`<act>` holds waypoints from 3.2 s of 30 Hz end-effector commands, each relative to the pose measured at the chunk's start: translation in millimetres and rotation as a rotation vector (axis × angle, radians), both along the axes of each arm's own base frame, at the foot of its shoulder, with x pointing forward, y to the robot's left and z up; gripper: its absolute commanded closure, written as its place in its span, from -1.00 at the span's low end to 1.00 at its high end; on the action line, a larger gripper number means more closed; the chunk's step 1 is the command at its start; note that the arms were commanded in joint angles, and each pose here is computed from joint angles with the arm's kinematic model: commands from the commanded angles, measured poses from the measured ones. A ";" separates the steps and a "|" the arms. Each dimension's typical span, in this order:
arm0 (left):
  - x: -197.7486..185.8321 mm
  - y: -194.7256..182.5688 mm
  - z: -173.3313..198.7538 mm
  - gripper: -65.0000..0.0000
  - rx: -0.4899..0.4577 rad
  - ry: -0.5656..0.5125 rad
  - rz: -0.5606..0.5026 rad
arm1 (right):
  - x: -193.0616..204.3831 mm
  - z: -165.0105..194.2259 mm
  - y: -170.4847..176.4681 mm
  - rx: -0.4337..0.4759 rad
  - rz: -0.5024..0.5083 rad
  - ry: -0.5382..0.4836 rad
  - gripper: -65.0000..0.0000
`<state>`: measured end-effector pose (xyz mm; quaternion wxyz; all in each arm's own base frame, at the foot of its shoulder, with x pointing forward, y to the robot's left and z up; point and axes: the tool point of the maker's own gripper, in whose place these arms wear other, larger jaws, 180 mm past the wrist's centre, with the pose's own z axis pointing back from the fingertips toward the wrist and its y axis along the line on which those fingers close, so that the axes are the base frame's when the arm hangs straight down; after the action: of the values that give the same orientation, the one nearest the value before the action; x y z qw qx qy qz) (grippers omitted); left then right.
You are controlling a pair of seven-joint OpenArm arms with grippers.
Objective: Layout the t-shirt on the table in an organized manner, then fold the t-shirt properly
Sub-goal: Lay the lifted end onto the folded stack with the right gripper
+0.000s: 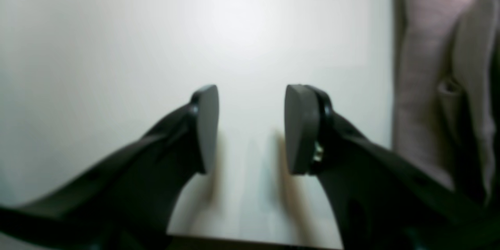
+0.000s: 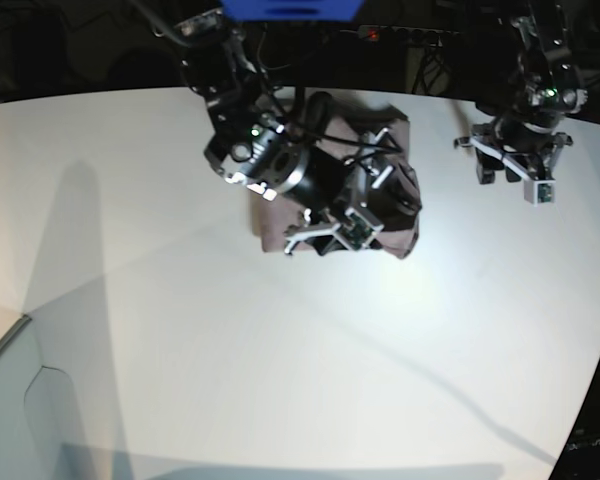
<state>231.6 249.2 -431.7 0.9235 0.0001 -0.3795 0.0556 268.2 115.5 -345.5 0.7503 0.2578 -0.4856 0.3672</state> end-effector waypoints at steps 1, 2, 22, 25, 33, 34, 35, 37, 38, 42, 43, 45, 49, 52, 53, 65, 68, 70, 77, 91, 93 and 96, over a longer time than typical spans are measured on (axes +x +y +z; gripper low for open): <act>3.3 16.5 11.2 0.17 0.033 -0.020 0.015 | 5.4 17.9 -1.8 0.052 -0.026 -0.037 -0.14; 1.5 23.1 11.6 0.17 0.039 -0.008 0.030 | 5.8 20.3 -8.6 0.055 -0.048 -0.041 -0.14; 40.8 127.8 84.9 0.16 0.173 -0.133 0.212 | -57.4 -46.4 -37.2 0.015 -0.201 0.200 -0.15; 38.1 127.9 82.7 0.16 0.175 -0.125 0.211 | -53.5 -48.5 -42.0 0.008 -0.242 0.202 -0.15; 30.4 127.9 77.0 0.16 0.176 -0.105 0.211 | -64.5 -45.4 -23.6 0.020 -0.190 0.209 -0.05; 29.3 129.3 77.6 0.16 0.178 -0.106 0.215 | -68.4 -44.5 -18.3 0.022 -0.172 0.210 0.01; 27.7 132.1 78.4 0.16 0.180 -0.107 0.224 | -73.1 -43.7 -12.9 0.024 -0.150 0.209 0.07; 24.4 137.0 79.6 0.16 0.181 -0.108 0.242 | -79.2 -41.8 -4.3 0.024 -0.115 0.206 0.16; 23.6 137.9 79.7 0.16 0.180 -0.109 0.247 | -80.9 -41.4 -2.2 0.024 -0.105 0.205 0.20; 23.1 139.3 80.4 0.16 0.182 -0.110 0.249 | -80.9 -41.1 -1.1 0.023 -0.100 0.203 0.28; 23.1 139.3 80.4 0.16 0.182 -0.110 0.249 | -79.8 -41.2 -2.1 0.022 -0.103 0.202 0.28; 23.1 139.8 80.8 0.16 0.184 -0.110 0.249 | -78.8 -41.2 -2.7 0.022 -0.106 0.201 0.27; 23.1 139.8 80.8 0.16 0.184 -0.110 0.249 | -78.4 -41.4 -3.4 0.021 -0.109 0.201 0.14; 23.1 139.8 80.8 0.16 0.184 -0.110 0.249 | -75.0 -43.8 -10.3 0.015 -0.130 0.203 0.05; 23.1 139.8 80.8 0.16 0.184 -0.110 0.249 | -75.0 -43.8 -10.3 0.015 -0.130 0.203 0.04; 23.1 139.3 80.4 0.16 0.182 -0.110 0.249 | -79.1 -64.1 -7.7 -0.011 -0.111 0.247 0.05; 23.1 139.3 80.4 0.16 0.182 -0.110 0.249 | -80.1 -65.8 -7.0 -0.012 -0.108 0.252 0.13; 23.1 139.3 80.4 0.16 0.182 -0.110 0.249 | -79.7 -65.4 -6.5 -0.011 -0.107 0.250 0.30; 23.1 139.3 80.4 0.16 0.182 -0.110 0.249 | -75.4 -65.3 -4.9 -0.012 -0.105 0.247 1.00; 24.6 140.6 82.2 0.16 0.187 -0.117 0.249 | -105.4 -43.0 20.3 0.008 0.016 0.203 1.00; 25.2 141.0 83.0 0.16 0.188 -0.119 0.249 | -92.1 -32.7 5.0 0.011 -0.031 0.166 1.00; 26.6 149.8 91.1 0.16 0.214 -0.125 0.245 | -74.8 -27.2 -22.1 0.003 -0.120 0.142 1.00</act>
<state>250.1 390.0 -358.8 0.8917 0.1284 -0.4129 0.1341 184.0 88.6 -388.6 0.8161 0.2459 -0.4203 0.3113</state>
